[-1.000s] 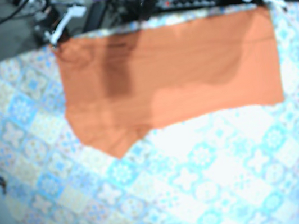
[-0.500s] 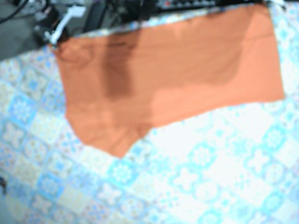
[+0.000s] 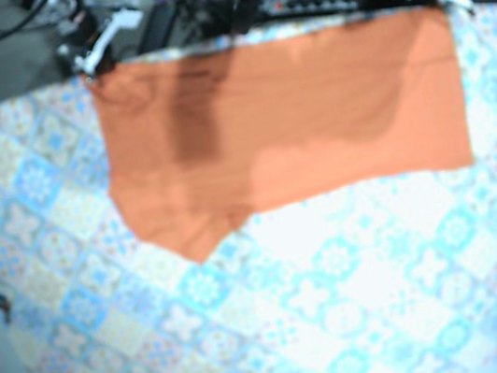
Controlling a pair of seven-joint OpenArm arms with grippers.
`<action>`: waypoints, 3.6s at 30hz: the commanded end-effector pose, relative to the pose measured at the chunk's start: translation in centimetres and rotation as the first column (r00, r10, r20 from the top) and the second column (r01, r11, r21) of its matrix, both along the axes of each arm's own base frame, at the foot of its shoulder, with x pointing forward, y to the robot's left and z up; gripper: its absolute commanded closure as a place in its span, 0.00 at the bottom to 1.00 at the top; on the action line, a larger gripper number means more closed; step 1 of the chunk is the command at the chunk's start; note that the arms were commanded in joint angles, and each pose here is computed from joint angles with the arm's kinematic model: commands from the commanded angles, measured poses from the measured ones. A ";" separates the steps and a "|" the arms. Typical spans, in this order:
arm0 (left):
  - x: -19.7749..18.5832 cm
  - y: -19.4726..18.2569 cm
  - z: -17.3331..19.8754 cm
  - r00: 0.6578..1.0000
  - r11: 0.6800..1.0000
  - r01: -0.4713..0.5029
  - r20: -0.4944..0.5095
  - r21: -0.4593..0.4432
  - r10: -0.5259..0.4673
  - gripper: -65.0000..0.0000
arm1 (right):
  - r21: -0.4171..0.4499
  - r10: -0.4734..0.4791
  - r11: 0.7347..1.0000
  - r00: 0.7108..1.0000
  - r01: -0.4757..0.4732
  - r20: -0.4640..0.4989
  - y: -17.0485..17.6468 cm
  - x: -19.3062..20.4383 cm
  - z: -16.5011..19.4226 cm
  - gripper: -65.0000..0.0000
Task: Fold the T-shirt properly
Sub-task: 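Lift the shoulder edge with both grippers and pull it toward the robot, then release the shoulder edge and raise both grippers away from the shirt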
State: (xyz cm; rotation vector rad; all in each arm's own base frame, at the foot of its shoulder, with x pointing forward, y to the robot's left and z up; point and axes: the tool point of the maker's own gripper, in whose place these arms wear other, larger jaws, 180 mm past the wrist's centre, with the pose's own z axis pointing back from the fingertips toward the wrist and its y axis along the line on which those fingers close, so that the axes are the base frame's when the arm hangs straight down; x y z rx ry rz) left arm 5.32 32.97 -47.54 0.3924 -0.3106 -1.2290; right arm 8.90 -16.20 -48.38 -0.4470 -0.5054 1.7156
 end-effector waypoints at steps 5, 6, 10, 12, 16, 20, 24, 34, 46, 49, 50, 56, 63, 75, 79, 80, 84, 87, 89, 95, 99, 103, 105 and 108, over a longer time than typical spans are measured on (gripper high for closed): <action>0.4 0.5 0.5 1.000 1.000 0.007 0.014 0.013 -0.008 0.79 | -0.002 0.007 1.000 1.000 -0.007 0.013 -0.1 0.2 0.3 0.75; 0.4 0.5 0.5 1.000 1.000 0.007 0.014 0.013 -0.008 0.79 | -0.002 0.007 1.000 1.000 -0.007 0.013 -0.1 0.2 0.3 0.75; 0.5 0.5 0.5 1.000 1.000 0.009 0.015 0.014 -0.009 0.79 | 0.000 0.007 1.000 1.000 -0.007 0.015 0.0 0.2 0.4 0.72; 0.7 0.3 0.6 1.000 1.000 0.013 0.021 0.010 -0.013 0.79 | 0.003 0.007 1.000 1.000 -0.007 0.019 0.0 0.3 0.6 0.71; 0.9 0.4 0.7 0.999 1.000 0.010 0.037 0.012 -0.011 0.79 | 0.003 0.008 1.000 1.000 -0.008 0.019 0.1 0.2 0.6 0.71; 1.3 0.5 0.9 0.998 1.000 0.008 0.059 0.018 -0.009 0.79 | 0.005 0.008 1.000 1.000 -0.008 0.022 0.1 0.3 0.7 0.71; 2.0 1.6 1.6 0.996 0.999 -0.016 0.086 0.035 0.013 0.79 | 0.020 0.009 1.000 0.999 -0.010 0.044 0.6 0.9 1.3 0.71; 2.9 2.3 2.6 0.992 1.000 -0.016 0.129 0.021 0.013 0.80 | 0.018 -0.019 1.000 0.995 0.017 0.096 1.0 1.9 3.1 0.72; 2.2 1.6 2.8 0.993 1.000 -0.001 0.119 0.009 0.000 0.80 | -0.007 -0.047 0.999 0.997 0.048 0.058 -0.4 0.0 2.9 0.72; 1.6 1.8 3.3 0.993 1.000 -0.001 0.115 0.014 -0.001 0.80 | -0.001 -0.057 0.998 0.996 0.057 0.065 -0.5 -0.2 3.6 0.72; 1.7 1.8 3.7 0.992 1.000 0.000 0.123 0.016 -0.002 0.80 | 0.001 -0.061 0.998 0.996 0.061 0.070 -0.6 -0.2 3.9 0.72; 1.9 1.3 5.5 0.987 1.000 -0.019 0.157 -0.018 0.022 0.80 | 0.000 -0.094 0.996 0.990 0.095 0.101 -1.5 -0.1 5.8 0.72; 3.3 0.9 9.3 0.963 0.990 -0.091 0.244 -0.108 0.115 0.80 | -0.051 -0.147 0.986 0.976 0.157 0.163 -4.9 1.6 7.3 0.72; 6.3 0.8 13.2 0.895 0.945 -0.190 0.348 -0.265 0.277 0.80 | 0.021 -0.299 0.952 0.912 0.306 0.281 -9.4 9.0 10.7 0.72; 6.7 1.0 13.7 0.860 0.898 -0.254 0.340 -0.359 0.380 0.80 | 0.167 -0.439 0.898 0.849 0.406 0.295 -10.9 12.6 12.7 0.72; 6.8 0.8 13.7 0.853 0.880 -0.270 0.327 -0.391 0.407 0.80 | 0.204 -0.472 0.880 0.833 0.428 0.288 -11.3 13.1 13.1 0.72; 8.1 1.1 14.1 0.788 0.778 -0.377 0.267 -0.502 0.554 0.80 | 0.395 -0.630 0.751 0.754 0.530 0.186 -12.1 15.2 14.4 0.72; 9.3 1.2 14.7 0.738 0.689 -0.421 0.218 -0.590 0.638 0.80 | 0.491 -0.703 0.652 0.703 0.578 0.106 -11.8 16.3 14.9 0.72; 9.8 1.4 14.8 0.696 0.617 -0.467 0.167 -0.633 0.698 0.80 | 0.536 -0.726 0.601 0.685 0.593 0.056 -11.1 17.0 15.0 0.72; 12.1 1.0 15.5 0.608 0.428 -0.527 0.026 -0.734 0.794 0.80 | 0.652 -0.769 0.419 0.629 0.631 -0.114 -8.6 18.7 15.2 0.72; 13.8 -0.1 16.4 0.558 0.261 -0.539 -0.108 -0.801 0.823 0.80 | 0.700 -0.786 0.264 0.568 0.664 -0.242 -8.0 19.2 15.6 0.72; 15.1 -0.6 17.8 0.521 0.104 -0.535 -0.230 -0.839 0.822 0.80 | 0.751 -0.772 0.069 0.512 0.657 -0.377 -7.7 20.1 16.9 0.72; 15.4 -0.8 18.7 0.490 0.000 -0.513 -0.293 -0.858 0.821 0.80 | 0.757 -0.750 -0.016 0.492 0.654 -0.442 -7.7 20.3 17.3 0.72; 15.9 -1.1 19.4 0.467 -0.104 -0.495 -0.365 -0.863 0.805 0.80 | 0.758 -0.711 -0.110 0.483 0.643 -0.512 -7.3 20.3 17.4 0.72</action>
